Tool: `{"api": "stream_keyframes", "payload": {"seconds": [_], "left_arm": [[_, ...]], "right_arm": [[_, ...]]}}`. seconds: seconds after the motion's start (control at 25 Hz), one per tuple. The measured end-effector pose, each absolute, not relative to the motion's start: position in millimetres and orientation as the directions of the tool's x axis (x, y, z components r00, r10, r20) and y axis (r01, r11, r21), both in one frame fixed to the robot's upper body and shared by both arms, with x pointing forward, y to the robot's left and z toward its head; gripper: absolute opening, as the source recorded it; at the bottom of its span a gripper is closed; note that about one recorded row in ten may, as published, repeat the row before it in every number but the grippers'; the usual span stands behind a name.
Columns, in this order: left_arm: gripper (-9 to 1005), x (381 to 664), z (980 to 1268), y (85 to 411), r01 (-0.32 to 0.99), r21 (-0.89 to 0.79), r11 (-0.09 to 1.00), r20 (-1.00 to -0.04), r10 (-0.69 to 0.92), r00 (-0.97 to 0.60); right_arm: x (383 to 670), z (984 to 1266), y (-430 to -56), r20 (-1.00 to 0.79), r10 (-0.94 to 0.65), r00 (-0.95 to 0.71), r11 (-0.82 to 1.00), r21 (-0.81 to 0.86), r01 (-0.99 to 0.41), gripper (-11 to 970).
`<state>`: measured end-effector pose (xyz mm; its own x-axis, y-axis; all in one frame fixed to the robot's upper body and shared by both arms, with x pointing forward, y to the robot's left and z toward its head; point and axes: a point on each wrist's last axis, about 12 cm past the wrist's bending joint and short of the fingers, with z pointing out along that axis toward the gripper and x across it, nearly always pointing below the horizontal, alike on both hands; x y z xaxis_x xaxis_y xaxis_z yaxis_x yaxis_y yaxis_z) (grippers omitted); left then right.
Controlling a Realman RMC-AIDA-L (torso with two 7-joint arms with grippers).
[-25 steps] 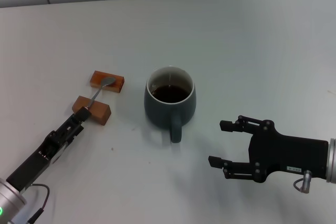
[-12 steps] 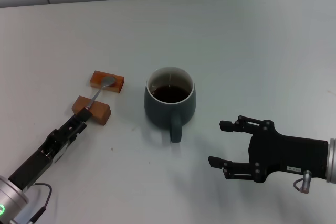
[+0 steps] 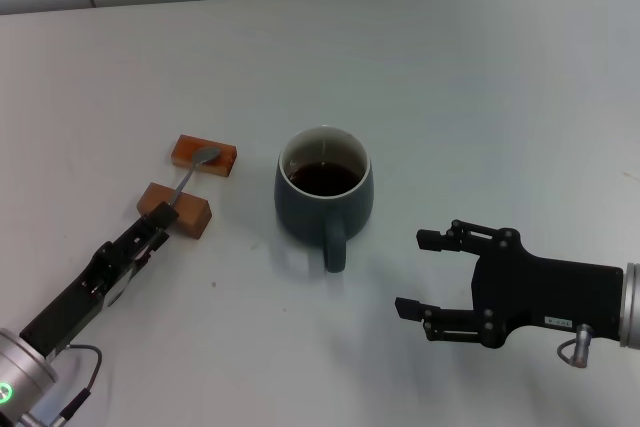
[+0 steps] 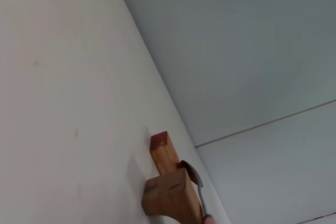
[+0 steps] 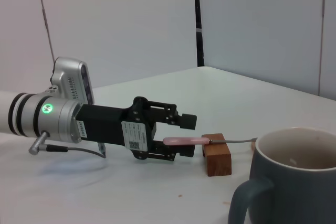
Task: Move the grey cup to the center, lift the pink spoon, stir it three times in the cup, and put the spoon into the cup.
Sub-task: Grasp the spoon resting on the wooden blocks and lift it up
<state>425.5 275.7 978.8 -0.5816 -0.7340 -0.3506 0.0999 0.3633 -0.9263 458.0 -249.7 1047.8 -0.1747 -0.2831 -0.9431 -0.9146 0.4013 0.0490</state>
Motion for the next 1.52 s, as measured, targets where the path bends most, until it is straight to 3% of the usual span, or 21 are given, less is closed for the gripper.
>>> {"api": "stream_keyframes", "payload": {"seconds": [0.72,1.52], "left_arm": [[409,424.1,976.7,274.2,0.077,-0.932,0.354,-0.329,-0.738,-0.589],[351,425.7,975.6,269.9,0.055,-0.94,0.336,-0.298,-0.734,-0.61]], "right_arm": [[459.5,1044.9,-243.4,-0.935,-0.309,-0.176,0.384,0.047,-0.922,819],[460.5,1046.0,-242.7,-0.935,-0.31,-0.171,0.381,0.043,-0.924,819]]}}
